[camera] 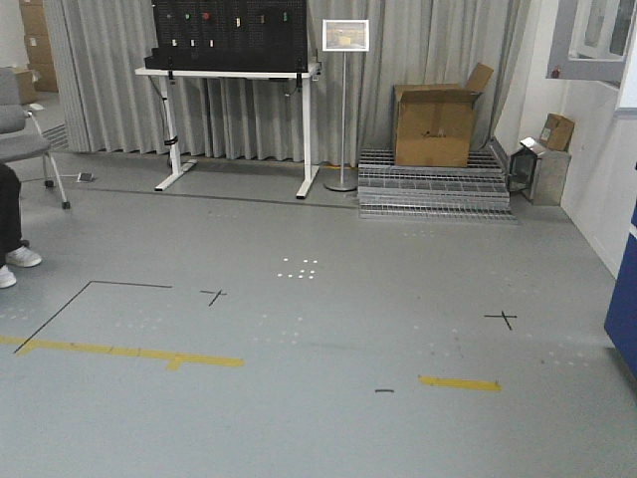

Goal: Sort red and green spoons into left cabinet
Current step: 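Drive the base toward the open white cabinet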

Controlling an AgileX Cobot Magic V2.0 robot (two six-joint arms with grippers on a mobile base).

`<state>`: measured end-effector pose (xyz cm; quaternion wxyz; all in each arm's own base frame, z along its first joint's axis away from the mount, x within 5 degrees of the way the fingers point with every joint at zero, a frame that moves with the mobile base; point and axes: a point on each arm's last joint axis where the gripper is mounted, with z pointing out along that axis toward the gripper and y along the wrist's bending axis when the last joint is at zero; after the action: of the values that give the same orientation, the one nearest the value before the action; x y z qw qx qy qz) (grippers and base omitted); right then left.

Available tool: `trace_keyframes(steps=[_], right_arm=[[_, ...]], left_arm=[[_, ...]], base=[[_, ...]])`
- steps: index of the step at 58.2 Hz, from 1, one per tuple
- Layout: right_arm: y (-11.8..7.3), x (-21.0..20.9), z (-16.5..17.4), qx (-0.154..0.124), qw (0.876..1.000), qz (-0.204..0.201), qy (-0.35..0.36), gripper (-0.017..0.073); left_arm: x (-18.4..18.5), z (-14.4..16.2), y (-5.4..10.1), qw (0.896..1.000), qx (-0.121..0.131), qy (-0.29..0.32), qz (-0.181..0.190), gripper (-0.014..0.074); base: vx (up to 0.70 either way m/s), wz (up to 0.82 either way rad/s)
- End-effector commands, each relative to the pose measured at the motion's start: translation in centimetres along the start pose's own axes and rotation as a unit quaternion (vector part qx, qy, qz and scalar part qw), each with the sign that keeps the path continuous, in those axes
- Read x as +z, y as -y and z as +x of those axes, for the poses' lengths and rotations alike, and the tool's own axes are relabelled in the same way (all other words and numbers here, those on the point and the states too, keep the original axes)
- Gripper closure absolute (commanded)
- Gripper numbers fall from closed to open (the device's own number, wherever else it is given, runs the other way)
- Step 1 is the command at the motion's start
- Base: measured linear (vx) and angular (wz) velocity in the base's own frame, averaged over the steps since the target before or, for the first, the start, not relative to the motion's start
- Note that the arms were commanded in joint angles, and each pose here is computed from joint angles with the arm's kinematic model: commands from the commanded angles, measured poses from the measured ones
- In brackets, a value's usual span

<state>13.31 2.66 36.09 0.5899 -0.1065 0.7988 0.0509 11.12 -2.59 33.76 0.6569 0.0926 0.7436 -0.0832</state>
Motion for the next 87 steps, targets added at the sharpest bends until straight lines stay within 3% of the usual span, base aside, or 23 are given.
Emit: trace_keyframes(steps=[1,87], right_arm=[[0.18,-0.48,-1.59,-0.003,0.999,0.009,0.053,0.0562],[0.18,-0.46,-1.58,-0.003,0.999,0.009,0.052,0.0562]], left_arm=[[-0.20,-1.47,-0.23,0.999,-0.006,0.045,-0.013,0.0597],[-0.21,-1.50,-0.24,0.999,-0.006,0.047,-0.014,0.0597]], base=[[0.64,-0.05],[0.62,-0.07]])
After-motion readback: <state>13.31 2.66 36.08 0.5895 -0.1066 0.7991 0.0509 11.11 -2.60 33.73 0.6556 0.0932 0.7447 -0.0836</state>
